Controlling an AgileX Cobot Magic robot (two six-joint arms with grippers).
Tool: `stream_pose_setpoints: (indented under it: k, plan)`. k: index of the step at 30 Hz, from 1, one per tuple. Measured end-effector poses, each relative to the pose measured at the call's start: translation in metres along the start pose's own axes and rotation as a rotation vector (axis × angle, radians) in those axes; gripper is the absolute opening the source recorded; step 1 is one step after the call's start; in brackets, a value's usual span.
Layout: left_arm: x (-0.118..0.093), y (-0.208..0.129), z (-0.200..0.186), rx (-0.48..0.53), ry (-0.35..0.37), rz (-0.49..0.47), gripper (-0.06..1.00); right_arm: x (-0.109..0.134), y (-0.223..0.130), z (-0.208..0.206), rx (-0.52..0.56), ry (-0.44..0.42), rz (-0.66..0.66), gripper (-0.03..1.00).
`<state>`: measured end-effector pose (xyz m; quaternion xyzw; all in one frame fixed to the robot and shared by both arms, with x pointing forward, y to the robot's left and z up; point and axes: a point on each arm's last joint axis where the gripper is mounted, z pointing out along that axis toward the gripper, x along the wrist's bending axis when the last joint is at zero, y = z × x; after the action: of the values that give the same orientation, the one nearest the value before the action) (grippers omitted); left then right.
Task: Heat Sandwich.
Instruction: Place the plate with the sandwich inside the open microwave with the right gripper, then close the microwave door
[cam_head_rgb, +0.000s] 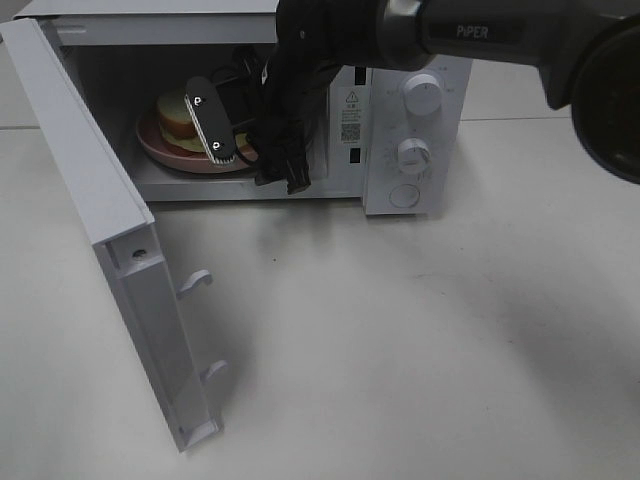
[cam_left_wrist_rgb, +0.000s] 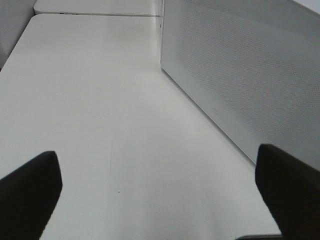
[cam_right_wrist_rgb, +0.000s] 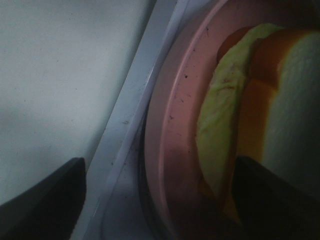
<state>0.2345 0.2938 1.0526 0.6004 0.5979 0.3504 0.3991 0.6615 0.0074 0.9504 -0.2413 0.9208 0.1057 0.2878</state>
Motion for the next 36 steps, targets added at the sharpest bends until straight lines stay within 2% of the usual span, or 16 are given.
stream_pose_setpoints:
  k: [8, 14, 17, 36]
  plan:
    - [0.000, 0.000, 0.000, 0.000, 0.000, 0.000, 0.99, 0.016, -0.002, -0.017, -0.002, -0.008, -0.001, 0.77]
    - [0.000, 0.000, 0.000, 0.000, 0.000, 0.000, 0.99, 0.025, -0.003, -0.040, -0.009, -0.059, -0.001, 0.77]
    - [0.000, 0.000, 0.000, 0.000, 0.000, 0.000, 0.99, 0.039, -0.005, -0.053, -0.012, -0.068, -0.001, 0.77]
    - [0.000, 0.000, 0.000, 0.000, 0.000, 0.000, 0.99, 0.101, -0.012, -0.104, -0.009, -0.031, -0.001, 0.77]
